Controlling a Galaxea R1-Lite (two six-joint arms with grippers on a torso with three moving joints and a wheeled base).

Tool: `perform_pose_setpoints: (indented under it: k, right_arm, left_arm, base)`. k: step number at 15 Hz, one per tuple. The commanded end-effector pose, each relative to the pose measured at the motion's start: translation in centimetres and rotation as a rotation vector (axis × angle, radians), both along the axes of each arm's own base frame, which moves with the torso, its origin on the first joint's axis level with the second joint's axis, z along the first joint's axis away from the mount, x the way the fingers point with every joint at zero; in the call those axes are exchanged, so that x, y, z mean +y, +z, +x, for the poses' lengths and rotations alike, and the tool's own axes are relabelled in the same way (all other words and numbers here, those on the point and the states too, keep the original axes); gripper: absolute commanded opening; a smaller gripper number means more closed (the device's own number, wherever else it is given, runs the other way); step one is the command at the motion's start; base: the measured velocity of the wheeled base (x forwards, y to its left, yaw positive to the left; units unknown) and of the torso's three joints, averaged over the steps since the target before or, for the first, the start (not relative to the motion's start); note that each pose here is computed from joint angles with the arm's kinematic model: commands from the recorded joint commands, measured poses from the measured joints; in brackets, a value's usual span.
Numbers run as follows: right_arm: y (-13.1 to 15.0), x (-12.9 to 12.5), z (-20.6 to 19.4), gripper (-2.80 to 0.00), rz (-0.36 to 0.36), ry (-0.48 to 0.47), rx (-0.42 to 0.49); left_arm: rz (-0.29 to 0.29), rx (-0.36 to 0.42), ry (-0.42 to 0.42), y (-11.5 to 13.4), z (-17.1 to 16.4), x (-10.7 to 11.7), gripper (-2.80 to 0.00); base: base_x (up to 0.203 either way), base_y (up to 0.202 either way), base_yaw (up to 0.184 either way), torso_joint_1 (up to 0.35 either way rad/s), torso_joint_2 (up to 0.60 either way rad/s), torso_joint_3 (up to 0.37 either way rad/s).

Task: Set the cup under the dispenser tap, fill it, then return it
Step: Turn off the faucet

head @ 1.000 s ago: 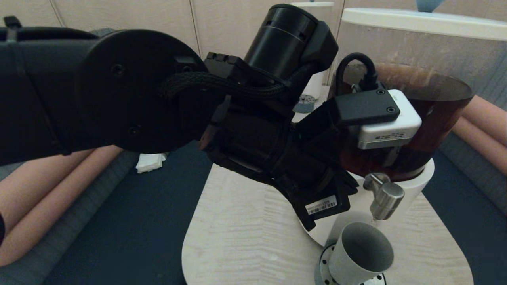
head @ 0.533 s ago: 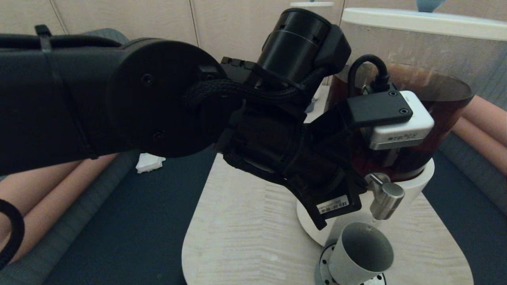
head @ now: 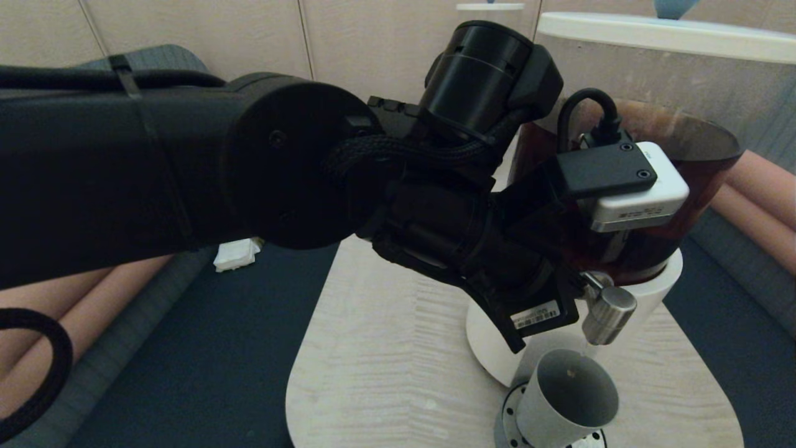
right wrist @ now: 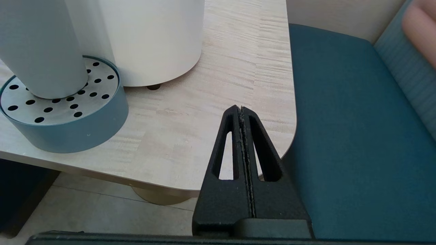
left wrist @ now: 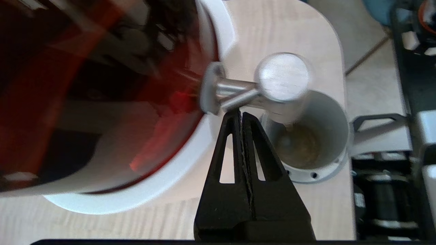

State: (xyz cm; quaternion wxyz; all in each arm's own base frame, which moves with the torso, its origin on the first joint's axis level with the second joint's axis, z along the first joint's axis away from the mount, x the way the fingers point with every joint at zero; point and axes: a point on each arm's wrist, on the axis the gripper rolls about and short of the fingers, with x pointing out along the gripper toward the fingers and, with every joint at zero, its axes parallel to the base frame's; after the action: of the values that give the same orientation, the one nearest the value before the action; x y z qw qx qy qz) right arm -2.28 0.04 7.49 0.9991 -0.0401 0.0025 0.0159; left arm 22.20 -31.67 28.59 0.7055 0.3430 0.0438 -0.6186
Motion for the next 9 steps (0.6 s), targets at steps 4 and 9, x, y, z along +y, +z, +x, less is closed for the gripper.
perform_pose_setpoints:
  k: [4,9]
  right_arm:
    - [-0.28,0.00,0.01,-2.80,-0.001,0.001,0.001]
    - [-0.28,0.00,0.01,-2.80,-0.001,0.002,0.001]
  left_arm:
    - [-0.010,-0.012,-0.013,-0.36,0.19,-0.83,-2.80]
    - [-0.046,-0.039,-0.017,-0.40,0.50,-1.43,-2.80]
  base:
    - [0.000,0.000,0.000,0.000,0.00,0.000]
    - [0.000,0.000,0.000,0.000,0.00,0.000]
